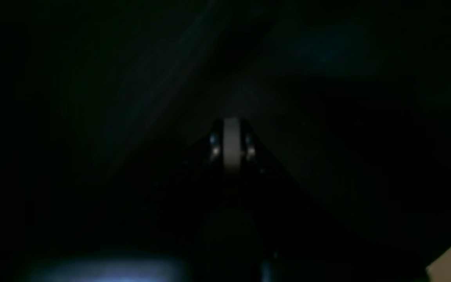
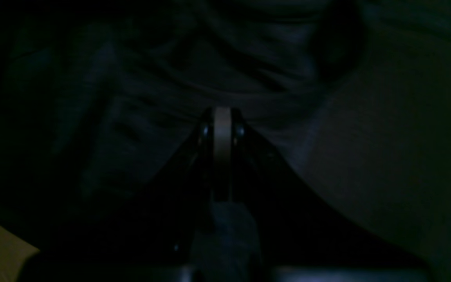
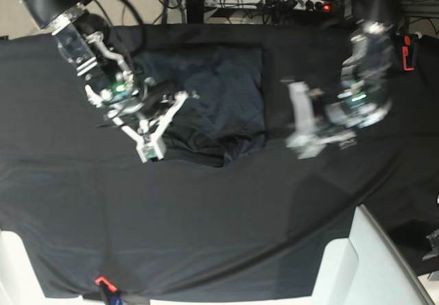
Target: Fold the T-shirt properly
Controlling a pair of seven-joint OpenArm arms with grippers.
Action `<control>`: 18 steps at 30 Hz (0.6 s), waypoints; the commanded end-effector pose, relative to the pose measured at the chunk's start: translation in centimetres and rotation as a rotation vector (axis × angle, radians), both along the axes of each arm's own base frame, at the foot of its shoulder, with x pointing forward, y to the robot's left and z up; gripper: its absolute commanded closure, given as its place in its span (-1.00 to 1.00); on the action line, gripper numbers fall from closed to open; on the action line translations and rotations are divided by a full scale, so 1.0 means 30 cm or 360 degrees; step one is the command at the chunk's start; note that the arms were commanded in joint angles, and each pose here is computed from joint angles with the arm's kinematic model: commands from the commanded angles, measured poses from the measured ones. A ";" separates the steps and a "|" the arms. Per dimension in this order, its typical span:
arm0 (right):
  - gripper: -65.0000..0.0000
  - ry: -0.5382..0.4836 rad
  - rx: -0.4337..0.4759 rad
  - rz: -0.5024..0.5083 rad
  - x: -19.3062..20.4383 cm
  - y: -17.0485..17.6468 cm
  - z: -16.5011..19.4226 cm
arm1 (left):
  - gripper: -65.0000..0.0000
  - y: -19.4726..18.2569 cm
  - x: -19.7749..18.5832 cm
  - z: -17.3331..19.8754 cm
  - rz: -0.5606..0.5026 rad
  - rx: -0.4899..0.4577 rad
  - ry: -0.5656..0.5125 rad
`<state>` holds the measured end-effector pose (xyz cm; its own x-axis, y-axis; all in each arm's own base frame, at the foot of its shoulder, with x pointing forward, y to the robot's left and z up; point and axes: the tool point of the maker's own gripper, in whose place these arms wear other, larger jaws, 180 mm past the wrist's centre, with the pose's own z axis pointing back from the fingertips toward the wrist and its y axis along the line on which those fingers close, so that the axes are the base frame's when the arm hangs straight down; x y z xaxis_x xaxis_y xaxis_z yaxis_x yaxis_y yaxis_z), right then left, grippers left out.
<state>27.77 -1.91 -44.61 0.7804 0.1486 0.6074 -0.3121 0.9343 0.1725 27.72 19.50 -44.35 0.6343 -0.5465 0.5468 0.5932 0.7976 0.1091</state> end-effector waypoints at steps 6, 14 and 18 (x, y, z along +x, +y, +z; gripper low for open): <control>1.00 -0.0161 0.0009 -0.0017 0.109 -0.010 0.064 | 1.00 0.209 -0.157 -0.008 0.0264 0.0042 0.0047; 1.00 -0.0166 0.0002 0.0101 0.152 -0.005 0.051 | 1.00 0.322 -0.293 0.023 0.0411 0.0114 0.0063; 1.00 -0.0211 -0.0012 0.0079 0.196 -0.024 0.046 | 1.00 0.355 -0.336 0.017 0.0453 0.0134 0.0094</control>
<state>32.18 -2.86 -44.76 0.7226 0.2027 0.6609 -0.3716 0.9200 0.1242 16.80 29.59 -44.80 0.8151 -0.3797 0.4375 0.3596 0.9238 0.1317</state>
